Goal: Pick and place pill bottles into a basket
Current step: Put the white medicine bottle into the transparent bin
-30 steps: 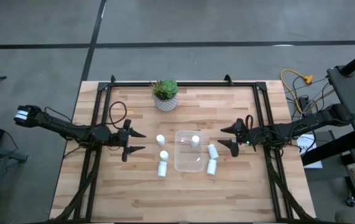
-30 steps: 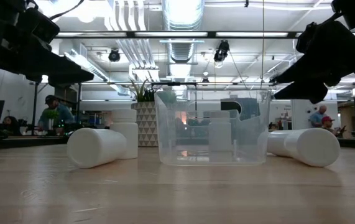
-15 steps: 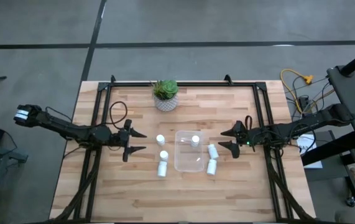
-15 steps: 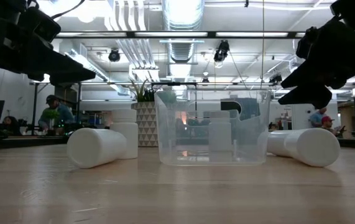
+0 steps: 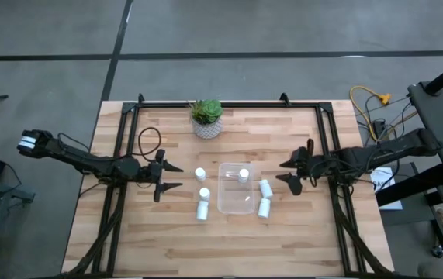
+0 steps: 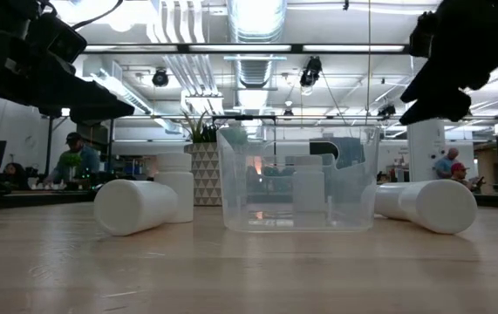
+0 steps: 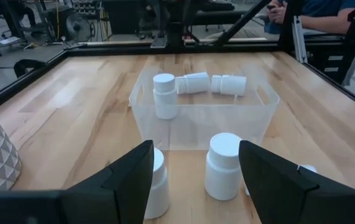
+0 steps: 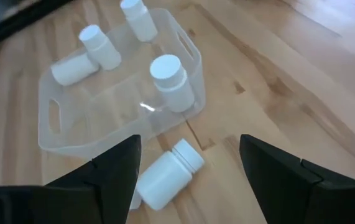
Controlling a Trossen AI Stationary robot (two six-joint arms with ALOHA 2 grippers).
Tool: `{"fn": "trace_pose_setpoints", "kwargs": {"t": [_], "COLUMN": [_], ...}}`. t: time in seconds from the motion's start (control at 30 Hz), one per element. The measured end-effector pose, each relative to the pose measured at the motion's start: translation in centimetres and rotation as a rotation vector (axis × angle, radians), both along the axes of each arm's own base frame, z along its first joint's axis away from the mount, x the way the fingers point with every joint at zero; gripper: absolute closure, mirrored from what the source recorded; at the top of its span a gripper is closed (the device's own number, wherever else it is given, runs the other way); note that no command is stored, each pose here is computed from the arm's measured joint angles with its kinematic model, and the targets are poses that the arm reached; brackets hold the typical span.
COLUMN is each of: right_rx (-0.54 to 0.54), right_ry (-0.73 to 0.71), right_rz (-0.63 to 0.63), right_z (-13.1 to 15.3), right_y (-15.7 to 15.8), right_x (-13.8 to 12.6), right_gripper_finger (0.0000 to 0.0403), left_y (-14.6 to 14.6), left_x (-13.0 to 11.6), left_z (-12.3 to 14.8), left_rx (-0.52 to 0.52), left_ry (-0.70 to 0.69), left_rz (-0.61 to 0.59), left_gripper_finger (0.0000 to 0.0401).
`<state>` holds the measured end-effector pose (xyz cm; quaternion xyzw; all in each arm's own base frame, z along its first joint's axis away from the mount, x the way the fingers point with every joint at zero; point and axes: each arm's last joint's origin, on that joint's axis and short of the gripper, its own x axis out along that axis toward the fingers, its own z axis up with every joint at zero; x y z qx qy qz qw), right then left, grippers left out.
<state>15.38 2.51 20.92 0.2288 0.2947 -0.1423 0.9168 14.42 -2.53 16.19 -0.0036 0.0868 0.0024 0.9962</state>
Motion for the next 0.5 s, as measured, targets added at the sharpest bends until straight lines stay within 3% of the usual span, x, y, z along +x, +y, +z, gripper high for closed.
{"fn": "trace_pose_setpoints", "kwargs": {"t": [0.23,0.5], "right_rx": [0.046,0.039], "right_ry": [0.214,0.392], "right_rz": [-0.074,-0.095], "right_z": [1.2,1.3], "right_y": [0.2,1.1], "right_x": [0.9,4.6], "right_gripper_finger": [0.014,0.014], "left_y": [0.0,0.0], "left_x": [0.0,0.0], "left_z": [0.0,0.0], "left_rx": [0.0,0.0], "left_ry": [-0.002,-0.001], "left_rz": [0.0,0.0], "left_gripper_finger": [0.0182,0.0182]}}
